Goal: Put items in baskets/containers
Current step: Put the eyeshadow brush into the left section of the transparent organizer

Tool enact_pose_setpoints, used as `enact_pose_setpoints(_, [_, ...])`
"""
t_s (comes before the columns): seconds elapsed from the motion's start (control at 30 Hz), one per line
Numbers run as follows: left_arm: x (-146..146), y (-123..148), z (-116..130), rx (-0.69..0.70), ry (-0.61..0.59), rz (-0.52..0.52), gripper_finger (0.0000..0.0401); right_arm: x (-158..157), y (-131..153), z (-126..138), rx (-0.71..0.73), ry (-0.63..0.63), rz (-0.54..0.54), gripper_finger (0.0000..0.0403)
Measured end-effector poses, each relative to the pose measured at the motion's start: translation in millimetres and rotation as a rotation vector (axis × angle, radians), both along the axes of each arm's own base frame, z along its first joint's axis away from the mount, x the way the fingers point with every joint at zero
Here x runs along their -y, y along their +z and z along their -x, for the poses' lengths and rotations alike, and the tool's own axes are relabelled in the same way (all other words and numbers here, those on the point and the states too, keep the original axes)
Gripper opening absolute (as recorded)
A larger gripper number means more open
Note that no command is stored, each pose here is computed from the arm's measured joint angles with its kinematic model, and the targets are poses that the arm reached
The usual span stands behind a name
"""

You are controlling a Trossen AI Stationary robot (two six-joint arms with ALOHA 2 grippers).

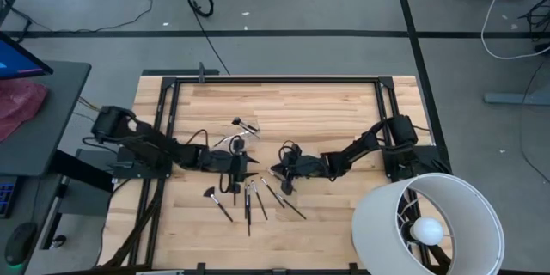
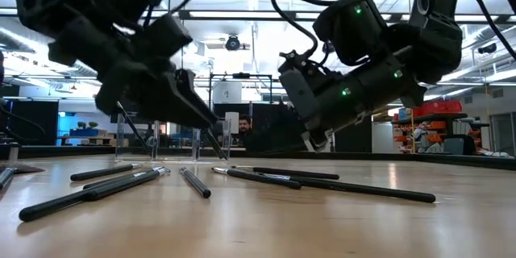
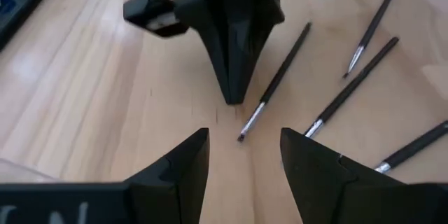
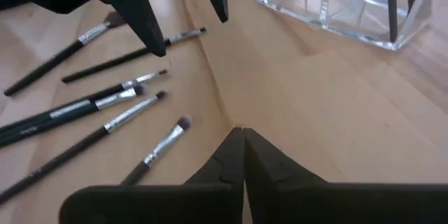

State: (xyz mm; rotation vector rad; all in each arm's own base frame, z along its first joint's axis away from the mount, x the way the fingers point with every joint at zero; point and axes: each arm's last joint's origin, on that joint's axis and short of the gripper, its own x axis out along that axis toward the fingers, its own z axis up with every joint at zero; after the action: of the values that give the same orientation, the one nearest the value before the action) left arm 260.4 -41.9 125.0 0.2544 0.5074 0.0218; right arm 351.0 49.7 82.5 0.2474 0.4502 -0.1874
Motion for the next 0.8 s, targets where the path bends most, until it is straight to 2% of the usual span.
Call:
enact_pose_setpoints(0.13, [-1.2,-7.9,-0.7,-0.030,0.018,0.019,0.0181,-5.0,1.5,0.9,-0.003,0.010,-0.002,0.0011])
enact_pose_setpoints(0.23, [-1.2,-8.0,-0.9,-0.028,0.020,0.021,0.0181,-14.7,6.9,2.6,0.003,0.054,0.034,0.0028])
enact_pose_setpoints(0.43, [-1.2,-7.9,-1.0,-0.026,0.022,0.026,0.0181,-39.4,14.6,9.4,0.018,0.044,0.098,0.0086])
enact_pose_setpoints(0.57, [-1.1,-7.7,-1.0,-0.025,0.023,0.029,0.0181,-53.2,2.8,19.0,-0.064,-0.014,0.196,0.0126])
enact_pose_setpoints(0.8, [-1.1,-7.5,-1.2,-0.022,0.023,0.030,0.0181,-67.2,-2.3,23.9,-0.056,-0.010,0.156,0.0167])
